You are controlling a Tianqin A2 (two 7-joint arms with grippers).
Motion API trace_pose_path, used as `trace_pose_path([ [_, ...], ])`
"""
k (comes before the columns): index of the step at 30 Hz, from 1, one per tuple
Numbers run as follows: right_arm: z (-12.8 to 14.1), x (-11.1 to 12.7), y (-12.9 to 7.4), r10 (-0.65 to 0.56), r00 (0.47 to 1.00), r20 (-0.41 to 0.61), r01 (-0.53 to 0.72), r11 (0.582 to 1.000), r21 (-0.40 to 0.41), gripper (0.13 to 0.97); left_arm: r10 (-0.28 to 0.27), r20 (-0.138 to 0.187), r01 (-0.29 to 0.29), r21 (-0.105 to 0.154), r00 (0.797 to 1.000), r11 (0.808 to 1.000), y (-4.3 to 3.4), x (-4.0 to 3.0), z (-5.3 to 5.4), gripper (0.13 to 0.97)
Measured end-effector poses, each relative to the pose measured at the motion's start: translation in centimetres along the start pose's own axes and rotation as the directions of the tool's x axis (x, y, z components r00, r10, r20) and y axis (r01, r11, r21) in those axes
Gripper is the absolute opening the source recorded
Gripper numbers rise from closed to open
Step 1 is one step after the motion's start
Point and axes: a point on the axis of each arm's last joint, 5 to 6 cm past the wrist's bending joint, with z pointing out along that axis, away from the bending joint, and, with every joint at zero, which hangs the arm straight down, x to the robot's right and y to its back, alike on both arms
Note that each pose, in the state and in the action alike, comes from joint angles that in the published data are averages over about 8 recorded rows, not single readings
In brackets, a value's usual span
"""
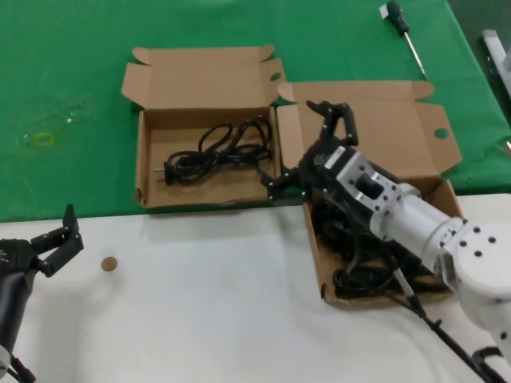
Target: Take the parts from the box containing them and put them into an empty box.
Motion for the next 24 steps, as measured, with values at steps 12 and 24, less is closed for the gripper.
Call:
trace_pose_path([
  [12,-3.6,-1.5,1.6,0.198,0.970,-0.140,-0.203,0.979,-0.021,0.966,0.001,0.000,-0.001,0.000,1.000,1.000,0.00,0.00,0.0,0.941],
  [24,-7.7,-2.6,3.0,0.363,0.886,-0.287,-0.385,0.923,-0.021,0.966,0.000,0.000,0.000,0.000,1.000,1.000,0.00,0.00,0.0,0.966],
])
